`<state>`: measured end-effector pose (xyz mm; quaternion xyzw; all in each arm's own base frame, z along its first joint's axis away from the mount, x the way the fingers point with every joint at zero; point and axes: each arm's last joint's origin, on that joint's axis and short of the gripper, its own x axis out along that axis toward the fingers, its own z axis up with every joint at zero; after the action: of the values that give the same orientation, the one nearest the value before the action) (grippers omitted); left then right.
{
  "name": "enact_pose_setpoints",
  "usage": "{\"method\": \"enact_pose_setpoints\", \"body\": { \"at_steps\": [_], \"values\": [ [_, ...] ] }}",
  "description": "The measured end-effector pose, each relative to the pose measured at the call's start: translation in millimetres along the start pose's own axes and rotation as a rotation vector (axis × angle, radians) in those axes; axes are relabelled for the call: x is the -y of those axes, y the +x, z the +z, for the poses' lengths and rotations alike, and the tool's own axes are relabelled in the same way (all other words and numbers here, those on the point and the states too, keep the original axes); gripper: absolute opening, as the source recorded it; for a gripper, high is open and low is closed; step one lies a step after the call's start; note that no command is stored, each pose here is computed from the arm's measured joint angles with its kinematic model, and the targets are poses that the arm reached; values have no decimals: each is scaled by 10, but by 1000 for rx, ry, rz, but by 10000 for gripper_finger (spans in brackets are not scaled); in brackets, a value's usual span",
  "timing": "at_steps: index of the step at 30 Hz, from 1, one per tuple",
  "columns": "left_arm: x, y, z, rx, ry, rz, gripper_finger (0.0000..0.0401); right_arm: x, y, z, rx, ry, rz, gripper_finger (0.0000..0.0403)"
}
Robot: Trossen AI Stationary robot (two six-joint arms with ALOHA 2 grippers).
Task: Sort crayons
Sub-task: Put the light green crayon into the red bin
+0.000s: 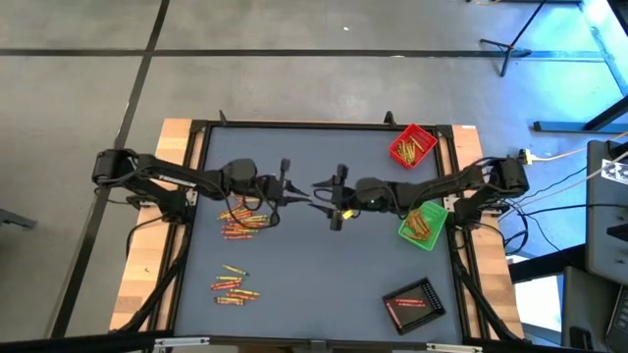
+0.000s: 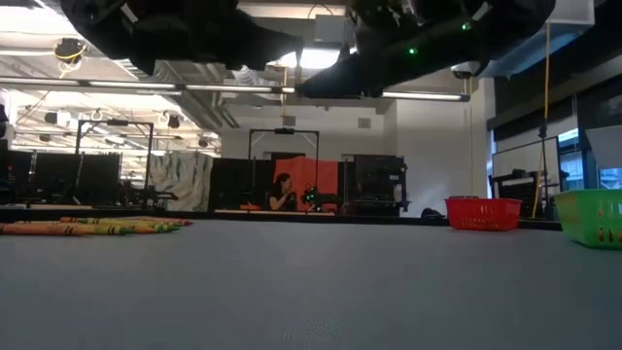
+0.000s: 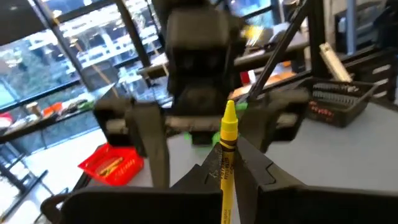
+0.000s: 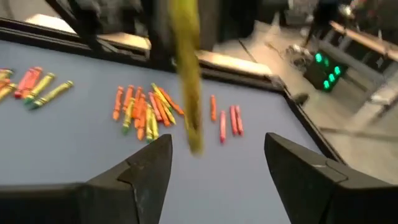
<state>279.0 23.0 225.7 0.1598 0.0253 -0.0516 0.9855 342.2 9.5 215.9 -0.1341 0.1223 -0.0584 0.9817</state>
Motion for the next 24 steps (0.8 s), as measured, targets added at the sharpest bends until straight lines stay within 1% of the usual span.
{"method": "enact_pose_setpoints", "body": {
  "at_steps": [2,6,9,11,15,20,24],
  "values": [
    [38,27,-29,-21,-8,10,0,1,-5,43,40,-14,-4,253],
    [91,38,15,5,-6,14,0,2,-3,40,40,-16,1,253],
    [128,44,41,20,-2,11,0,-14,-4,43,54,-22,56,250],
    [134,46,55,31,1,13,0,-22,-5,50,67,-25,86,238],
    [129,45,56,32,1,19,0,-26,-9,82,108,-44,119,185],
    [127,45,71,47,4,22,11,-16,-9,98,125,-51,110,94],
    [126,45,70,46,4,23,19,-18,-9,95,125,-92,110,21]
  ]
}}
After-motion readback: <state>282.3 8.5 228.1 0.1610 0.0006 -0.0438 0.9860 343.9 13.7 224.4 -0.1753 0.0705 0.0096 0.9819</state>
